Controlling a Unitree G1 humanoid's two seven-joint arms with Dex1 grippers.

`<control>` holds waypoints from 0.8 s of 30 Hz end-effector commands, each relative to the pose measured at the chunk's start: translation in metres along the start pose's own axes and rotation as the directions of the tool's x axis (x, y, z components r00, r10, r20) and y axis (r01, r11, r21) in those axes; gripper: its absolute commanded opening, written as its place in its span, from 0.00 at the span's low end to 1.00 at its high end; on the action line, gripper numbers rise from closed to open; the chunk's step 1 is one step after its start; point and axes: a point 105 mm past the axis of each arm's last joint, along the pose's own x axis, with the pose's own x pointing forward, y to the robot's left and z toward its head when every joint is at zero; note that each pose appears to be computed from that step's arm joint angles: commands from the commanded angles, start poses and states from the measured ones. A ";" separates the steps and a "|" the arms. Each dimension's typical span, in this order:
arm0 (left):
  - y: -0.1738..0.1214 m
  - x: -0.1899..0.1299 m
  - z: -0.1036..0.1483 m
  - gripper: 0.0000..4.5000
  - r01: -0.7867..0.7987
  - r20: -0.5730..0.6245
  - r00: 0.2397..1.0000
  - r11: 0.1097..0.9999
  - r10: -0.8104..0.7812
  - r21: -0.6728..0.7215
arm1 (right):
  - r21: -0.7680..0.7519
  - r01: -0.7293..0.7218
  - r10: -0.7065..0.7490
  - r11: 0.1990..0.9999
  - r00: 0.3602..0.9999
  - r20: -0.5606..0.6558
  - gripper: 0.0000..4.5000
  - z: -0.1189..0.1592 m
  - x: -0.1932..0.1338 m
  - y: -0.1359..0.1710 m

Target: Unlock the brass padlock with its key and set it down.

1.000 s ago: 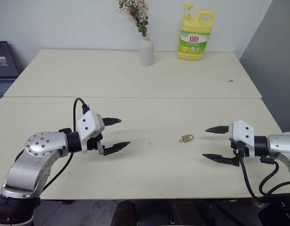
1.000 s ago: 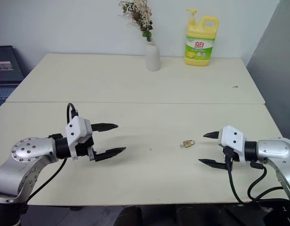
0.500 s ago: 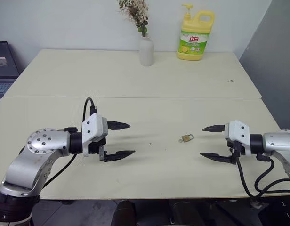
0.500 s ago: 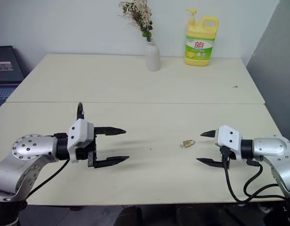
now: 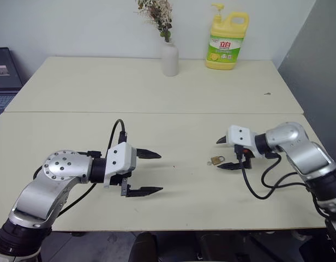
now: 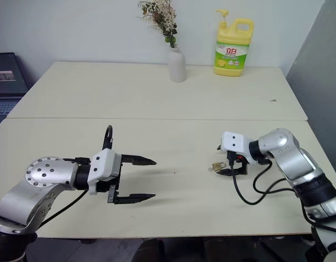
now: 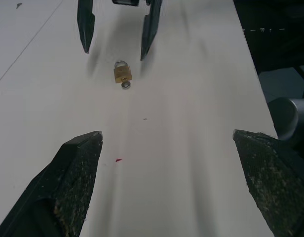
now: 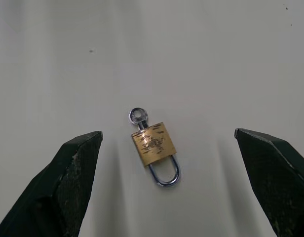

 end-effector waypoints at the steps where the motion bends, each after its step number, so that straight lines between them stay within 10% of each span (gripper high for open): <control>1: -0.003 -0.001 0.005 0.99 0.008 0.000 1.000 0.999 -0.008 0.049 | -0.033 -0.048 0.047 0.998 0.998 -0.028 1.00 0.000 0.004 0.000; 14: -0.005 -0.002 0.000 0.99 0.011 -0.021 1.000 0.999 -0.010 0.053 | -0.090 -0.104 0.098 0.990 0.993 -0.069 1.00 -0.010 0.018 -0.001; 24: -0.006 -0.001 0.000 1.00 0.022 -0.025 0.999 0.998 -0.021 0.053 | -0.070 -0.121 0.116 0.990 0.990 -0.075 0.27 -0.014 0.023 -0.001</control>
